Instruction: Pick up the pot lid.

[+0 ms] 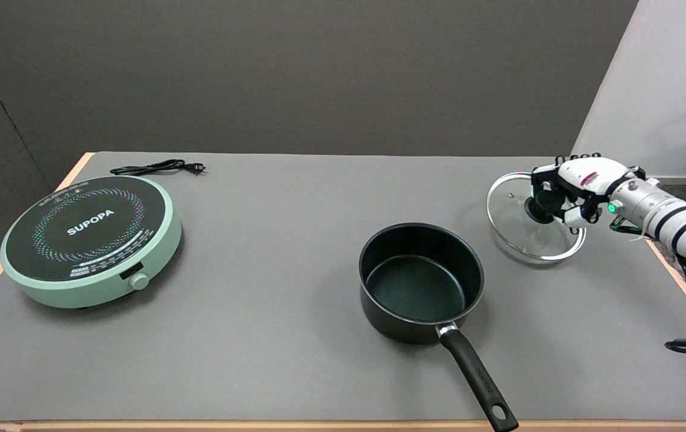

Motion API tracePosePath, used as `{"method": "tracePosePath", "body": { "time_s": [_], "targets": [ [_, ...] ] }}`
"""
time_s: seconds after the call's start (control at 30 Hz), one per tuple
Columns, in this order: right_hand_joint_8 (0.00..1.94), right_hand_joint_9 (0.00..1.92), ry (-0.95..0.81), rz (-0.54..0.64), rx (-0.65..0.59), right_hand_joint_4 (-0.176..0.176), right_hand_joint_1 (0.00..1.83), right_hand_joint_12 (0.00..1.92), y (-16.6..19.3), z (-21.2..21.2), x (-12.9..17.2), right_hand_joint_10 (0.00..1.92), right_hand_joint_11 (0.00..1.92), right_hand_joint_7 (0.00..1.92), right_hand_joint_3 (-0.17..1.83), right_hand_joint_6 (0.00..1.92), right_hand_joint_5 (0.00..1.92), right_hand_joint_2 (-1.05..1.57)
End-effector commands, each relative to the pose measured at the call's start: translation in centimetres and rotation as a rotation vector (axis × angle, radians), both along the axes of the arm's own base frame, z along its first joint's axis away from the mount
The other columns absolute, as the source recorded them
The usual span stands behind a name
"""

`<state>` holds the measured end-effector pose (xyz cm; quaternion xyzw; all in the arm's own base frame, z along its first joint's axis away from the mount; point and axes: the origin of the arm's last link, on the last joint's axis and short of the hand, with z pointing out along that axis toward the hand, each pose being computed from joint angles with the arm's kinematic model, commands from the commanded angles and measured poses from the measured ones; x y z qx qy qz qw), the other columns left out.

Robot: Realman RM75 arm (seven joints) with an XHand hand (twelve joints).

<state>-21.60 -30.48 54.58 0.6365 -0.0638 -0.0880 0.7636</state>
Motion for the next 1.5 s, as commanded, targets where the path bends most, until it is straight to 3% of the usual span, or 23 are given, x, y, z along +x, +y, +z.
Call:
{"method": "tracePosePath", "body": {
  "time_s": [0.03,0.47,0.87,1.5],
  "targets": [
    [1.35,0.81,-0.229,0.108,-0.066,0.176,1.37,1.08,-0.5,0.5,1.6,1.61,0.65,0.91,0.75,1.44,0.55,0.79],
    [1.36,0.81,-0.413,0.158,-0.084,0.176,1.37,1.08,-0.7,0.1,2.2,1.61,0.66,0.91,0.74,1.45,0.56,0.79],
    [1.35,0.82,-0.441,0.158,-0.09,0.176,1.37,1.12,-0.7,0.5,2.6,1.62,0.67,0.91,0.73,1.45,0.56,0.8],
    [1.35,0.81,-0.702,0.224,-0.054,0.176,1.37,1.16,1.1,-1.0,6.0,1.62,0.67,0.91,0.74,1.46,0.57,0.79]
  ]
}}
